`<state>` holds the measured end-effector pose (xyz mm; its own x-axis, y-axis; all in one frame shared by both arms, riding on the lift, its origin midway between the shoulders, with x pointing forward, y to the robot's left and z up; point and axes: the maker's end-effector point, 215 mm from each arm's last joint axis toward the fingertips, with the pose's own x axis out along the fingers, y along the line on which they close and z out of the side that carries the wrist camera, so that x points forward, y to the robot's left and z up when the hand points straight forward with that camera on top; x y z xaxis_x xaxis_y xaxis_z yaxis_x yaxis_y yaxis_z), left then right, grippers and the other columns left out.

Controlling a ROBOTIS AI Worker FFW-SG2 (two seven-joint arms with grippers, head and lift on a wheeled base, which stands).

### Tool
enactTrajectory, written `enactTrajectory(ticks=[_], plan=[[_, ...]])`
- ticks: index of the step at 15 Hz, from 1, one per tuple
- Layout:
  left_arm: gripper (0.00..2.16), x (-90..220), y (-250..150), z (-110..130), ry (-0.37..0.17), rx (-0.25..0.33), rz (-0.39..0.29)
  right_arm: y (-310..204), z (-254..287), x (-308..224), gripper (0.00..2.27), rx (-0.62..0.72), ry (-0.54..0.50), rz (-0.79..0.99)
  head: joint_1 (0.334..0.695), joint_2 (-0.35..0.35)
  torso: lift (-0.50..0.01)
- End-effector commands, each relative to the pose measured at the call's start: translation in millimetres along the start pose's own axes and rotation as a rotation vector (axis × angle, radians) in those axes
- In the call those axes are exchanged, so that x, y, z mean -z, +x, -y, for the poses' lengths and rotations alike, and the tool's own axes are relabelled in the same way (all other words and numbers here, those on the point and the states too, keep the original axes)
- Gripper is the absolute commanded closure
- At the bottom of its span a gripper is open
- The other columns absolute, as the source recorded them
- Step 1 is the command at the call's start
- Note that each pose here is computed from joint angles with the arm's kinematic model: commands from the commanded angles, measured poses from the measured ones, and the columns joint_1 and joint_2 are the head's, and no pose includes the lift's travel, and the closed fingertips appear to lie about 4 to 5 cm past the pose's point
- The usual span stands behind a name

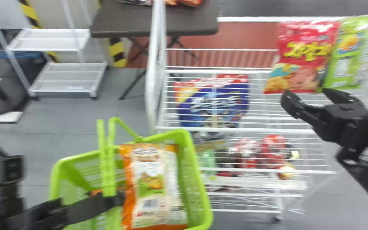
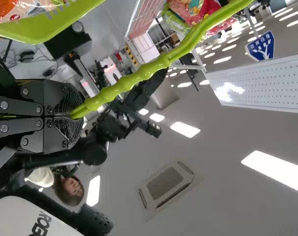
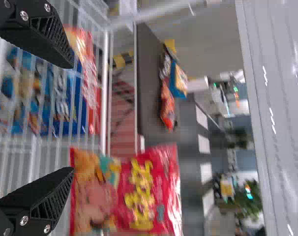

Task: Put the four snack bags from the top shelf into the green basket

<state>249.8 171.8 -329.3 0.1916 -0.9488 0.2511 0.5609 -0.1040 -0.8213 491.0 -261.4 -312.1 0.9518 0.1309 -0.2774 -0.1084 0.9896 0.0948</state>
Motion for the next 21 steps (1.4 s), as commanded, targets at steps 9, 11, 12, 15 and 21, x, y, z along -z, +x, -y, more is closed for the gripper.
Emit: enactTrajectory(ticks=[9,11,12,15,21], plan=[[2.15,10,-6,2,-0.026,-0.001,0.018,169,95,3,0.08,0.148,-0.009,0.124,0.695,-0.213,-0.004],[2.15,10,-10,1,-0.027,-0.011,0.026,186,96,9,0.11,0.151,-0.017,0.09,0.695,-0.202,-0.004],[2.15,11,-11,1,-0.026,-0.013,0.027,190,94,13,0.2,0.149,-0.028,0.074,0.695,-0.198,-0.004],[2.15,11,-13,-1,-0.025,-0.018,0.034,184,91,30,1.75,0.145,-0.011,0.038,0.695,-0.181,-0.004],[2.15,8,-10,-2,-0.022,-0.012,0.034,151,75,1,2.25,0.103,0.053,0.087,0.695,-0.175,-0.004]])
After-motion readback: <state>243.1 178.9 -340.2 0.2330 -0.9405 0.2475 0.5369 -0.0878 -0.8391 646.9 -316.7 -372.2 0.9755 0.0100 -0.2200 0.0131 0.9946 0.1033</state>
